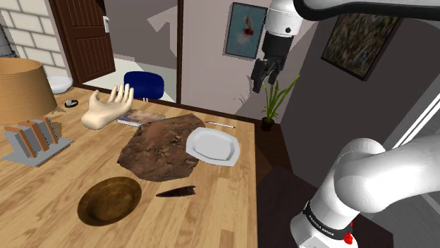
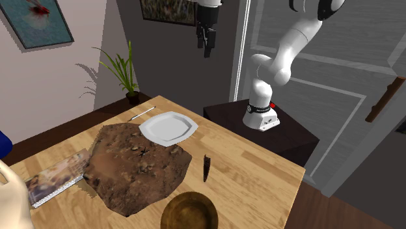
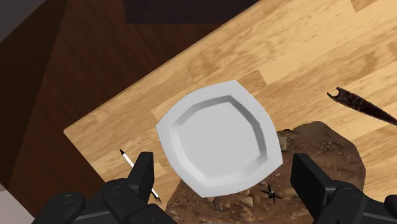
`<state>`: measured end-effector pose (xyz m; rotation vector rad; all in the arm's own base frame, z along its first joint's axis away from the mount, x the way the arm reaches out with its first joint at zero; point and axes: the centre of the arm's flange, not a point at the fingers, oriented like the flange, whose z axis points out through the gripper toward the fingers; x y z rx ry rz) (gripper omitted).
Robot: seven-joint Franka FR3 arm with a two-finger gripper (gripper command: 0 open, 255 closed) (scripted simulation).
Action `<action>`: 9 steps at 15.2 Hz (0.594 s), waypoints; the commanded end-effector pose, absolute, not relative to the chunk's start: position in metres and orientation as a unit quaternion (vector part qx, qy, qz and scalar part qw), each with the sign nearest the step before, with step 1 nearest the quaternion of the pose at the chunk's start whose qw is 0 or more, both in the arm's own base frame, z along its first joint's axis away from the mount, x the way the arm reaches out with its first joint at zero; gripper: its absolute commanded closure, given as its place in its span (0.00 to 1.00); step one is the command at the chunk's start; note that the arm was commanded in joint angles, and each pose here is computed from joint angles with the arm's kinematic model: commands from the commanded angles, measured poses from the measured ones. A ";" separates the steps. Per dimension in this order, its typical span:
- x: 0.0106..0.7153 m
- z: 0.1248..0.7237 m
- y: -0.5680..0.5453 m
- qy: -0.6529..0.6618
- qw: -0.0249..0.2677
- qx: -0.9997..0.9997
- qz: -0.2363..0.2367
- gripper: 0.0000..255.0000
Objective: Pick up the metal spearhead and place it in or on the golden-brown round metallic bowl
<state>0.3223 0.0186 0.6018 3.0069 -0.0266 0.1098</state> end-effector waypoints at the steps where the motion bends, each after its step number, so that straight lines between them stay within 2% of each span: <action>1: 0.322 0.602 0.019 -0.009 0.066 0.997 0.036 0.00; 9: 0.371 0.528 0.073 0.125 0.065 0.989 0.034 0.00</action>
